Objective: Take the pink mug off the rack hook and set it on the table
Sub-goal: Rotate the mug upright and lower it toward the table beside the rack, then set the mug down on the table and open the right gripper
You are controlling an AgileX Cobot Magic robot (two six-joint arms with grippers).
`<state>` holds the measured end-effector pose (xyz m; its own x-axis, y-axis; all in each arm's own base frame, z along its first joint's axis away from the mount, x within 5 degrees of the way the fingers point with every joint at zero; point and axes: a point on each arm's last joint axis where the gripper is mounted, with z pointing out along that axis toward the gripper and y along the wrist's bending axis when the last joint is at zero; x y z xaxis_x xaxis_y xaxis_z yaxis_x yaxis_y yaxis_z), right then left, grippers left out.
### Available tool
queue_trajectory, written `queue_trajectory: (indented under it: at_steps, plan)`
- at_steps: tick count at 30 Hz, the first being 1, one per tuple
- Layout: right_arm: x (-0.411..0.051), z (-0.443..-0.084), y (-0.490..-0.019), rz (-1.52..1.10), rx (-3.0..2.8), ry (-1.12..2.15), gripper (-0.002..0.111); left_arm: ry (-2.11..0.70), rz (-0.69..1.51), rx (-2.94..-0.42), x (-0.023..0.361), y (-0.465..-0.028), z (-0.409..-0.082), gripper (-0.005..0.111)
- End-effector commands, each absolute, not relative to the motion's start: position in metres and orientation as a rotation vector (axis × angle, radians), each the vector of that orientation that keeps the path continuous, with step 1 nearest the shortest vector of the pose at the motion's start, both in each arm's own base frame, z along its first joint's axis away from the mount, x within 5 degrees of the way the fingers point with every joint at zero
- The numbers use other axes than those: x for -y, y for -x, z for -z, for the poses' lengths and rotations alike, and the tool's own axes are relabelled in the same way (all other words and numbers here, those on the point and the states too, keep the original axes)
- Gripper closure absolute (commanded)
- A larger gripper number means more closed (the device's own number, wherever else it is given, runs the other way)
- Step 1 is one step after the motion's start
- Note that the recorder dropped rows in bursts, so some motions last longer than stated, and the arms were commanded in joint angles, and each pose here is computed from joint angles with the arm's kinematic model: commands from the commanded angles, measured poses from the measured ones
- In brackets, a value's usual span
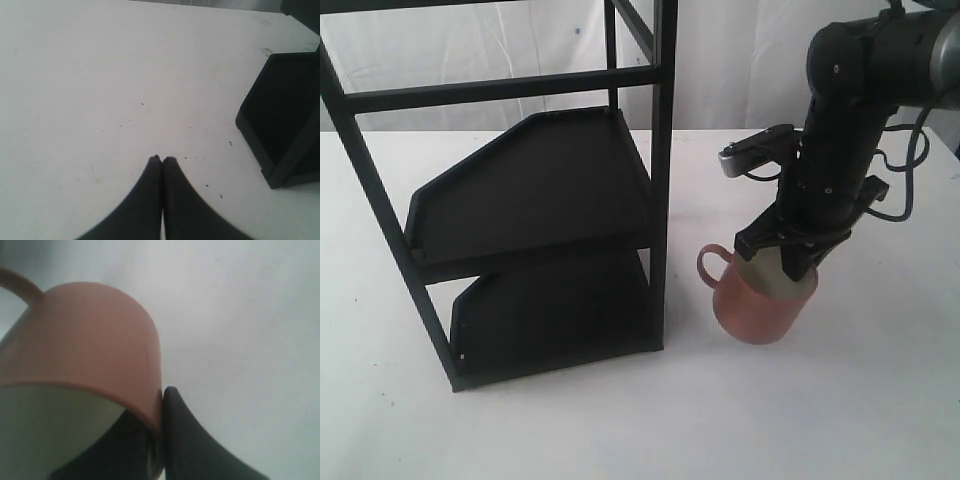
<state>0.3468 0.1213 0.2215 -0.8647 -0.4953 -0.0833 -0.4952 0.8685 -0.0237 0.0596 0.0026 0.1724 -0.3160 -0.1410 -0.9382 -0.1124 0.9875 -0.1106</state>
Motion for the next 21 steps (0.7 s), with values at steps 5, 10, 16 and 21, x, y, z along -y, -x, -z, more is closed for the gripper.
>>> queue_trajectory:
  at_steps: [5, 10, 16, 21]
  plan:
    - [-0.124, -0.224, -0.358, -0.008, -2.826, 0.716, 0.108, 0.183, 0.041, -1.898, -0.002, -0.059, -0.171, 0.107]
    - [-0.124, -0.223, -0.357, -0.009, -2.828, 0.714, 0.108, 0.183, 0.041, -1.898, -0.002, -0.059, -0.171, 0.107]
    - [-0.123, -0.216, -0.357, -0.01, -2.817, 0.713, 0.108, 0.183, 0.041, -1.898, -0.002, -0.059, -0.171, 0.107]
    - [-0.124, -0.215, -0.357, -0.013, -2.815, 0.711, 0.108, 0.183, 0.041, -1.898, -0.002, -0.059, -0.171, 0.107]
